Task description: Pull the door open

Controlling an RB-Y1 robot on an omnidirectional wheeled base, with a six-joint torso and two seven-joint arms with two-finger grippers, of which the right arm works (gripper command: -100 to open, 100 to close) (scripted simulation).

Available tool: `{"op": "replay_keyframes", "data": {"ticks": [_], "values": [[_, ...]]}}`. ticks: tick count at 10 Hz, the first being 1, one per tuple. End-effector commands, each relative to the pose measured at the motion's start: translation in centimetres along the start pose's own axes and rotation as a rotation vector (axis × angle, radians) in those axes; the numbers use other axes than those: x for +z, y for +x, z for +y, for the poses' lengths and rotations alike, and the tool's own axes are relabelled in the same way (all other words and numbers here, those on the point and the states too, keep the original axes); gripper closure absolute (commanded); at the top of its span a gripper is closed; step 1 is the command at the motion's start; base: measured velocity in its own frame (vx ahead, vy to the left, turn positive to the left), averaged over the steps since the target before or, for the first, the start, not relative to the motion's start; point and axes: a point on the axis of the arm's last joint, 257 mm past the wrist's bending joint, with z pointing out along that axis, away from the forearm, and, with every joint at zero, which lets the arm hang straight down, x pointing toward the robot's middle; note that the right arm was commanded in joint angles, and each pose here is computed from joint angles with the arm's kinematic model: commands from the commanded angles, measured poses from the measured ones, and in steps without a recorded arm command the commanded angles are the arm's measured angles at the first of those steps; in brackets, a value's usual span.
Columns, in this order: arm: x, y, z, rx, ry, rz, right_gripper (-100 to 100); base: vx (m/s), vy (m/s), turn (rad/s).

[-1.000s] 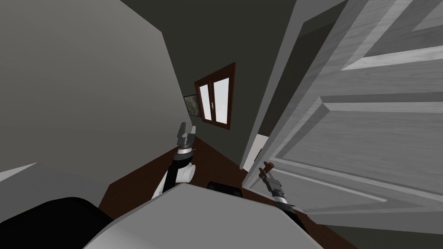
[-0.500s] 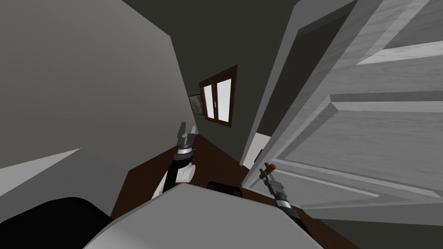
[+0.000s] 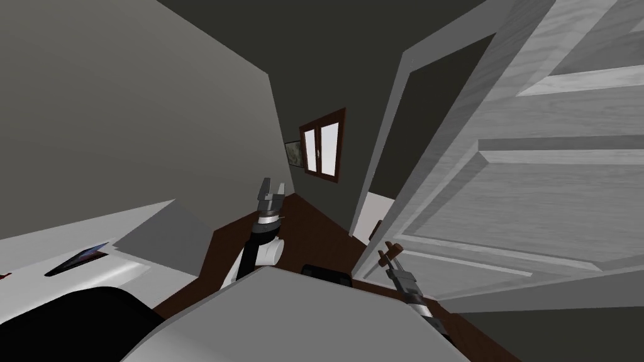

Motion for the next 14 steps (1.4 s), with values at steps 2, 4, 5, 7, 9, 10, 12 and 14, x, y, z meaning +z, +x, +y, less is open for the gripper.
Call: {"op": "replay_keyframes", "data": {"ticks": [2,4,5,7,9,10,12,14], "values": [[-0.63,0.0,0.1,-0.001,0.019,0.001,100,-0.238,-0.065,0.204],[-1.20,0.1,0.2,-0.002,0.036,0.001,100,-0.265,-0.050,0.166],[-1.54,0.1,0.3,-0.002,0.046,0.002,100,-0.256,-0.056,0.162],[-1.97,0.2,0.3,-0.003,0.060,0.001,100,-0.228,-0.083,0.144],[-2.05,0.2,0.3,-0.002,0.062,-0.001,100,-0.132,-0.043,0.097],[-2.19,0.2,0.4,-0.002,0.065,-0.001,100,-0.220,-0.057,0.211],[-2.51,0.2,0.5,-0.002,0.072,0.000,100,-0.200,-0.048,0.137],[-2.84,0.2,0.6,-0.002,0.079,0.001,100,-0.216,-0.073,0.176]]}}
